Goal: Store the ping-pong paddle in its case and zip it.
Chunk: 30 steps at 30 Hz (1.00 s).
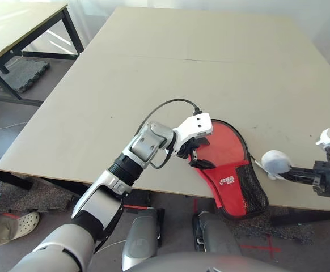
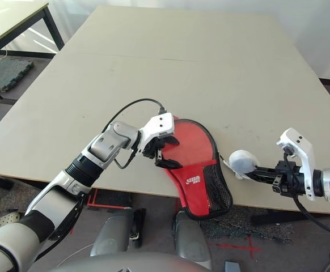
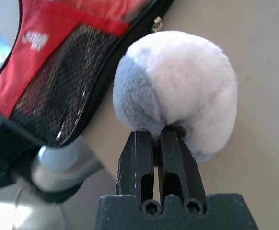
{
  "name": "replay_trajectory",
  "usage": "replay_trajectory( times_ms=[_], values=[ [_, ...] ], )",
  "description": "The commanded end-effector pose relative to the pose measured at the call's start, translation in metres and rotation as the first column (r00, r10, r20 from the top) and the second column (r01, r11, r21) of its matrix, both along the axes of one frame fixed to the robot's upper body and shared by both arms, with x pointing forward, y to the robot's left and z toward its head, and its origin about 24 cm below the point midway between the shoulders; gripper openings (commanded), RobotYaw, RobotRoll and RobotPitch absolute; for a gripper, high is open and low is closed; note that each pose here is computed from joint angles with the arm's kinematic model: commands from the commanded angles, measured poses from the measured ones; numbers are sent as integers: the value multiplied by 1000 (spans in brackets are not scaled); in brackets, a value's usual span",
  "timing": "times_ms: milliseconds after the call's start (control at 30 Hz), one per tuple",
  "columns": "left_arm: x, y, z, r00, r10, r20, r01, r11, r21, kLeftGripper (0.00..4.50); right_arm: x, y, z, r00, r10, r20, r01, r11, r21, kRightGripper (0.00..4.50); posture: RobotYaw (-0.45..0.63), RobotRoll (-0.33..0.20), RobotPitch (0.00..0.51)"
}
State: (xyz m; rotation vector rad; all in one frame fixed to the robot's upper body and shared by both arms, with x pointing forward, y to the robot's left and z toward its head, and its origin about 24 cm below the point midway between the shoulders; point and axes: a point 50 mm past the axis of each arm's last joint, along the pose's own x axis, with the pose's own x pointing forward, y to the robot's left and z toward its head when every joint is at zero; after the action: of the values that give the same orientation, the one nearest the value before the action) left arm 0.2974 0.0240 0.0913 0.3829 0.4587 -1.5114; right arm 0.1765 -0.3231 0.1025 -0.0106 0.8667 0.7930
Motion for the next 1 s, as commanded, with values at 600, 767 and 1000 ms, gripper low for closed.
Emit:
replay_trajectory(
  times_ms=[600,767,1000],
  values=[
    [-5,4,-13,999,12,-47,-10,999,47,4500,15,-16,80,961,-196,194,105,910,402,4477,-17,0,115],
    [-3,10,-10,997,54,-54,-53,998,28,4500,45,-27,88,831,-391,396,220,884,412,4477,-8,0,112],
    [13,23,6,972,233,-14,-234,969,-84,4500,96,-27,45,536,-631,561,503,772,389,4477,20,0,108]
  ],
)
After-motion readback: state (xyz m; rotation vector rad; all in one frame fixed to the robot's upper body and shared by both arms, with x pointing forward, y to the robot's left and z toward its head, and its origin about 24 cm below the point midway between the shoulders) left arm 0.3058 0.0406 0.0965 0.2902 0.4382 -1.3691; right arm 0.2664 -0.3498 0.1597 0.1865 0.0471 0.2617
